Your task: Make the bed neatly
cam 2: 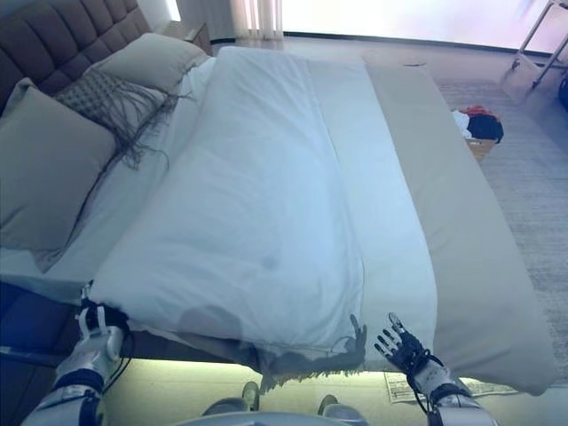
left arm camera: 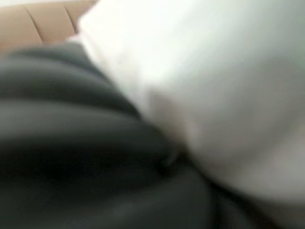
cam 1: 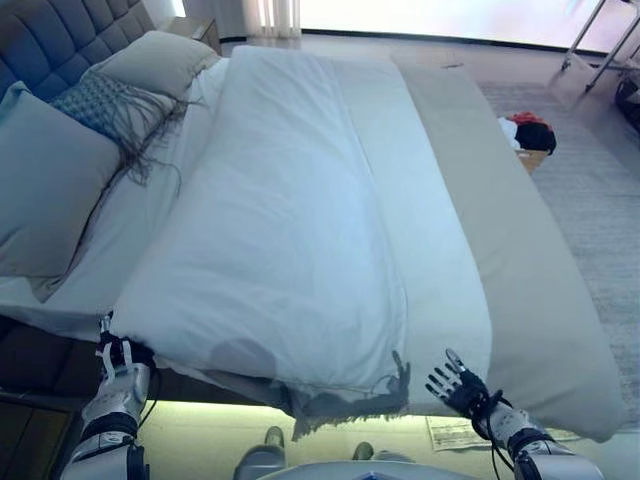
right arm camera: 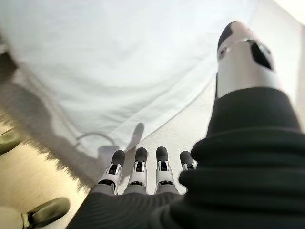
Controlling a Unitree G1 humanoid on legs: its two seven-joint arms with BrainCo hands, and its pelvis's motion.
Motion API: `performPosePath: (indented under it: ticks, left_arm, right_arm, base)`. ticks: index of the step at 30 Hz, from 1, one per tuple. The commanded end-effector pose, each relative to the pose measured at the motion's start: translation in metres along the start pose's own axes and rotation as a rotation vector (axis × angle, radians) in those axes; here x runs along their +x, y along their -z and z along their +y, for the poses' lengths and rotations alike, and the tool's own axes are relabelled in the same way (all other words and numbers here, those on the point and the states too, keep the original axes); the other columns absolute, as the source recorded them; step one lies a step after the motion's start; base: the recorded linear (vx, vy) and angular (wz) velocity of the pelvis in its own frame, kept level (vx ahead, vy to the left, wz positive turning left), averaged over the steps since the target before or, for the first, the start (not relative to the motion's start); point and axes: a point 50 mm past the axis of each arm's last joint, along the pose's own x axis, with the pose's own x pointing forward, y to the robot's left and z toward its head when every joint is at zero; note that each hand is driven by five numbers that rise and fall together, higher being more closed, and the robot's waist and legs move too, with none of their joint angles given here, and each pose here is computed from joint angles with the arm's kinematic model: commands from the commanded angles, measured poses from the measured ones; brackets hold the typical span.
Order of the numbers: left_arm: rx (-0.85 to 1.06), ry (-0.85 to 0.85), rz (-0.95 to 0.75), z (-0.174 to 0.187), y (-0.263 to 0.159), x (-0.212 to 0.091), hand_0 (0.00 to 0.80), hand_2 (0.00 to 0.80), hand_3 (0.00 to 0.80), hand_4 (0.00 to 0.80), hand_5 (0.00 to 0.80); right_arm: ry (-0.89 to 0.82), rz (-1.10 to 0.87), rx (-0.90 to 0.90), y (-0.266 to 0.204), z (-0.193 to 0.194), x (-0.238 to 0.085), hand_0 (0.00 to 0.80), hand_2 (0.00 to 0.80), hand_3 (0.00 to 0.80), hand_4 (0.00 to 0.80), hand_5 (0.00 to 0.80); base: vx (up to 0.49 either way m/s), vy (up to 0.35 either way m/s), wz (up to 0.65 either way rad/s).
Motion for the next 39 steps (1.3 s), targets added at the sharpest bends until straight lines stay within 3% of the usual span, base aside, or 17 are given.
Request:
performPosePath:
  ticks: [1, 11, 19, 27, 33, 39]
  left_arm:
    - [0.056, 0.178, -0.323, -0.041, -0.087, -0.012, 0.800, 0.800, 0.800, 0.800, 0.800]
    - [0.073, 0.075, -0.435, -0.062, -0.114, -0.012, 0.800, 0.800, 0.800, 0.800, 0.800]
    - [0.106, 0.100, -0.493, -0.066, -0.127, -0.018, 0.800, 0.800, 0.800, 0.800, 0.800]
    - [0.108, 0.106, -0.552, -0.087, -0.144, -0.021, 0.800, 0.800, 0.800, 0.800, 0.800]
    - [0.042, 0.069, -0.534, -0.061, -0.150, -0.033, 0.800, 0.800, 0.800, 0.800, 0.800]
    - [0.107, 0.041, -0.363, -0.040, -0.112, -0.018, 0.800, 0.800, 0.800, 0.800, 0.800]
  right_arm:
    - [-0.018, -0.075, 0.023, -0.023, 0.004, -0.001, 0.000, 0.000, 0.000, 0.000, 0.000]
    - [-0.041, -0.088, -0.076, -0.058, 0.021, -0.003, 0.000, 0.000, 0.000, 0.000, 0.000]
    - [0.071, -0.147, 0.020, -0.058, -0.029, -0.024, 0.000, 0.000, 0.000, 0.000, 0.000]
    - [0.139, -0.199, 0.085, -0.072, -0.050, -0.040, 0.000, 0.000, 0.000, 0.000, 0.000]
    - [0.102, -0.142, 0.073, -0.057, -0.040, -0.030, 0.000, 0.000, 0.000, 0.000, 0.000]
    - [0.058, -0.091, 0.036, -0.039, -0.029, -0.020, 0.000, 0.000, 0.000, 0.000, 0.000]
  base:
    - [-0.236, -0.068, 0.31]
    - [-0.280, -0.039, 0.14]
    - [-0.272, 0.153, -0.20]
    - [-0.091, 0.278, -0.03]
    - [-0.068, 0.230, 0.17]
    - [-0.047, 0.137, 0.21]
